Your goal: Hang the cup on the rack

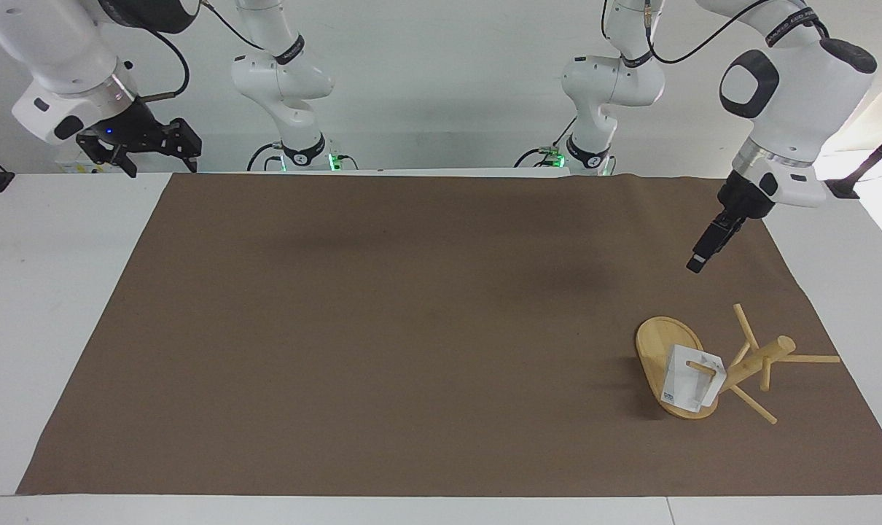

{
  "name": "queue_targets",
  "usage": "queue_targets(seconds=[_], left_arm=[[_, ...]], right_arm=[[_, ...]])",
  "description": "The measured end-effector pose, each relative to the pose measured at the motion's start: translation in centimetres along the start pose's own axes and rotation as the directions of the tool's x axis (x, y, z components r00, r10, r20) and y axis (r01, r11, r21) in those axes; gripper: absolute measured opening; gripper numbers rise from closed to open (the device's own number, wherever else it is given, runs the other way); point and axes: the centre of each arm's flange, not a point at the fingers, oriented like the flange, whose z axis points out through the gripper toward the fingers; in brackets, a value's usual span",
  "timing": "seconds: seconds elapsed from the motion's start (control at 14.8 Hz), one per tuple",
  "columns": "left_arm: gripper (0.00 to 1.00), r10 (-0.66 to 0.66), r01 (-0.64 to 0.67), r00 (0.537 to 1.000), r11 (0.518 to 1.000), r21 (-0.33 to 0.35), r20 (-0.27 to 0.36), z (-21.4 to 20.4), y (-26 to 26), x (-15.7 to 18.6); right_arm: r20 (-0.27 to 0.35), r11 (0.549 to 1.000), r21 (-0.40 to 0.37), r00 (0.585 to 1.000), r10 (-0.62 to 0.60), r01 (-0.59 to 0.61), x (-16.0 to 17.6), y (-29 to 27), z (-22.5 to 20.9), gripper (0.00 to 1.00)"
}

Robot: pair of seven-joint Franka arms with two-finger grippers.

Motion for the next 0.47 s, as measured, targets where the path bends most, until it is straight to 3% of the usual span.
queue_targets(seconds=[0.2,0.47], left_arm=[[1.00,0.026,-0.027,0.999,0.999,0.034,0.036,-0.4,-2.2,1.1],[1.00,0.257,-0.263,0.964,0.958,0.115,0.066,-2.7,-2.8,1.4]], right_arm=[[-0.002,1.000,0.001,1.000,-0.001,0.001,0.0,-0.1,0.0,1.00],[-0.024,0.999,0.032,1.000,0.001,-0.001,0.2,-0.1,-0.1,1.00]])
